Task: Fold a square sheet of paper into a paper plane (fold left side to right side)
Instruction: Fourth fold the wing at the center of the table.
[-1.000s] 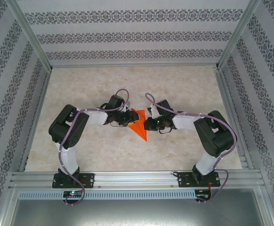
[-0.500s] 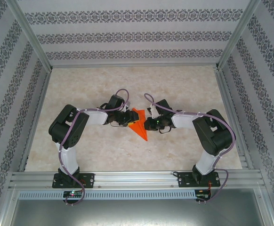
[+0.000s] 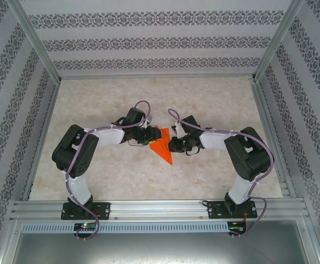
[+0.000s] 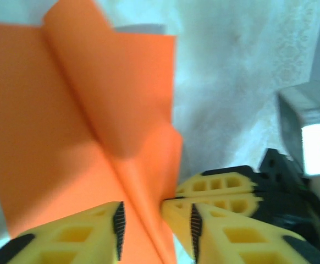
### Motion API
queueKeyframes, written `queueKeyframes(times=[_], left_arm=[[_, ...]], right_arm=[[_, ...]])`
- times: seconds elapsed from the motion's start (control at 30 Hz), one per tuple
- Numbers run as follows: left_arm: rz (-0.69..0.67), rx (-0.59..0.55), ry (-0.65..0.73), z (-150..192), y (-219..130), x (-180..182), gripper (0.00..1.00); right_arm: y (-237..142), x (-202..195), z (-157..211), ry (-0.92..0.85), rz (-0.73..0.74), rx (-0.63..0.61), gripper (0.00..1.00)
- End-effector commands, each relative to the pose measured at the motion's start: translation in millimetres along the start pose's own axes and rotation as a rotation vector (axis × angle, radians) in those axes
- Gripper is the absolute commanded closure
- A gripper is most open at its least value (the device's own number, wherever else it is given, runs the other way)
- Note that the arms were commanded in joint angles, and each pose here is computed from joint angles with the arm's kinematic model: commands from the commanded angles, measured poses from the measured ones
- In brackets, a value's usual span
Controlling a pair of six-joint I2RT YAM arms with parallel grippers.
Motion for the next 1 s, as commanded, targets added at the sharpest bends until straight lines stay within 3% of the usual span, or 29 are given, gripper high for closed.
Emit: queueKeyframes(times=[0.0, 0.1, 0.3, 0.87, 0.97], left_arm=[[0.053, 0.016, 0.060, -6, -2, -20, 0.69], [0.094, 0.052, 0.076, -7, 11, -28, 0.77], [0.090, 0.080, 0.074, -13, 32, -23, 0.82], [-0.058, 0.121, 0.017, 9, 58, 36, 0.84], [-0.077, 0.129, 0.015, 13, 57, 41, 0.84]], right_arm=[[9, -18, 18, 0.013, 0.096, 0.076, 0.94], [10, -17, 18, 0.003, 0.105, 0.085, 0.94], [9, -15, 18, -0.007, 0.112, 0.091, 0.94], [7, -12, 17, -0.015, 0.118, 0.092, 0.94], [3, -7, 13, -0.025, 0.105, 0.075, 0.90]])
Point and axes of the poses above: each hand's point on the last joint's axis, 136 mm out from that joint toward the fingers, its own y axis out along the fingers, its own x axis along the line the jaws close on, z = x × y, the point moved 5 cm from there along -y, back along the fingers, and after that the axes turned 2 degrees about y, right-handed, at the moved point
